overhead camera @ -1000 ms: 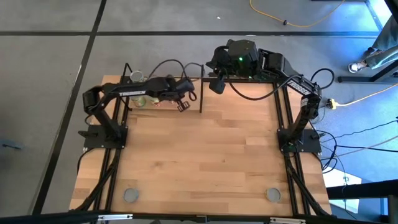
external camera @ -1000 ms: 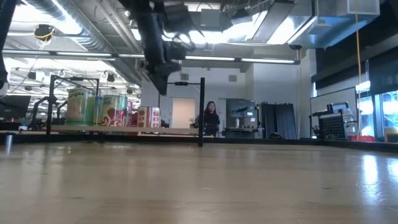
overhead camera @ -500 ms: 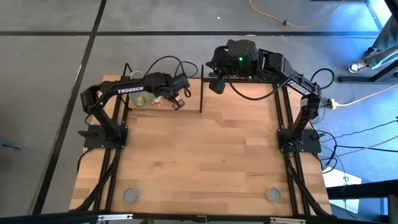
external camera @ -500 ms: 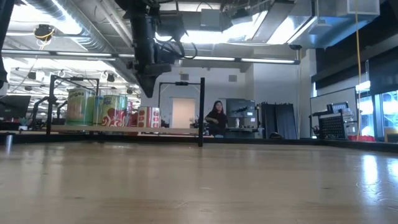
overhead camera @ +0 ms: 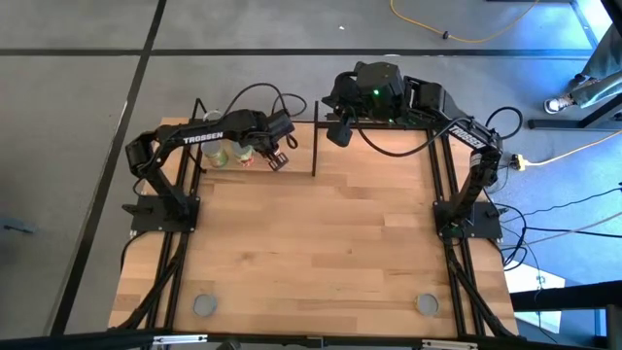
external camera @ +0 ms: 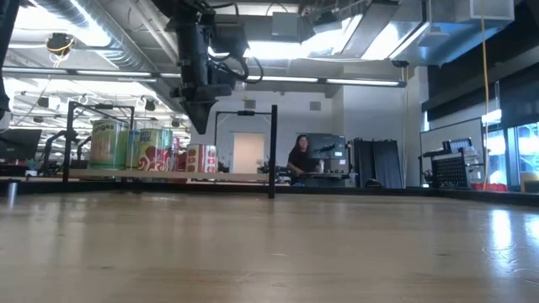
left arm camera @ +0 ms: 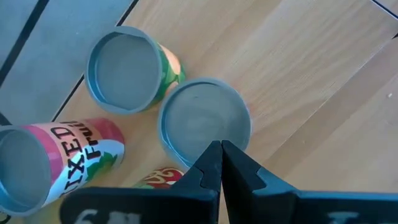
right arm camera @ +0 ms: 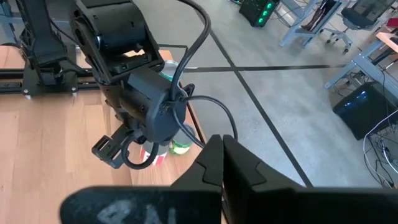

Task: Pick and place cans onto a shelf
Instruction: Put the canned diced tomatoes on the shelf

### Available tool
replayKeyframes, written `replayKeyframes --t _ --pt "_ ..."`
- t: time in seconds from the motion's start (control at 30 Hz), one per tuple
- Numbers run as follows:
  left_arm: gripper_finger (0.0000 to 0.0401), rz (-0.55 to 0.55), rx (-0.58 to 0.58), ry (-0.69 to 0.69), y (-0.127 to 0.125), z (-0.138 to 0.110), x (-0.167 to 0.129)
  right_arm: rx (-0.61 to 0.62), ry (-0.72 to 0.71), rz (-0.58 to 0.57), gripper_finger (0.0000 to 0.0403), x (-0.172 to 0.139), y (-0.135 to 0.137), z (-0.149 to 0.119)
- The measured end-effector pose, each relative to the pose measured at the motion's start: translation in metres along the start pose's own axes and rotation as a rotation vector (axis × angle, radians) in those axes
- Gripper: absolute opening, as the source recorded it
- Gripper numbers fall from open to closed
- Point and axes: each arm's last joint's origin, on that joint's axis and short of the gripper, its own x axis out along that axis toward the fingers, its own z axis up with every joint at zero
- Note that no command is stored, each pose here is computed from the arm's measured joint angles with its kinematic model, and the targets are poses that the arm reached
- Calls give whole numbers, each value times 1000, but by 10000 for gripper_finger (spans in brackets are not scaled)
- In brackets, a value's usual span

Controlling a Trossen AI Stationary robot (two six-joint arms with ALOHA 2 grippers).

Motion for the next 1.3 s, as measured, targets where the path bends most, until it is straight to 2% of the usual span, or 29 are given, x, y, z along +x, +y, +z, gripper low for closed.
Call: replayKeyframes --t 0.17,0.33,0.47,0.73,1.0,1.3 --pt "0 -46 3 14 5 1 2 -1 0 0 2 0 0 0" --pt "0 -30 -9 14 10 1 3 -2 0 0 2 0 0 0" --pt "0 -102 0 36 12 2 6 -3 0 0 2 0 0 0" --pt "0 -70 8 84 9 3 21 -3 0 0 2 0 0 0" --pt "0 -101 13 118 8 0 22 -3 0 0 2 0 0 0" --pt "0 -76 27 164 8 -5 21 -4 0 0 2 0 0 0"
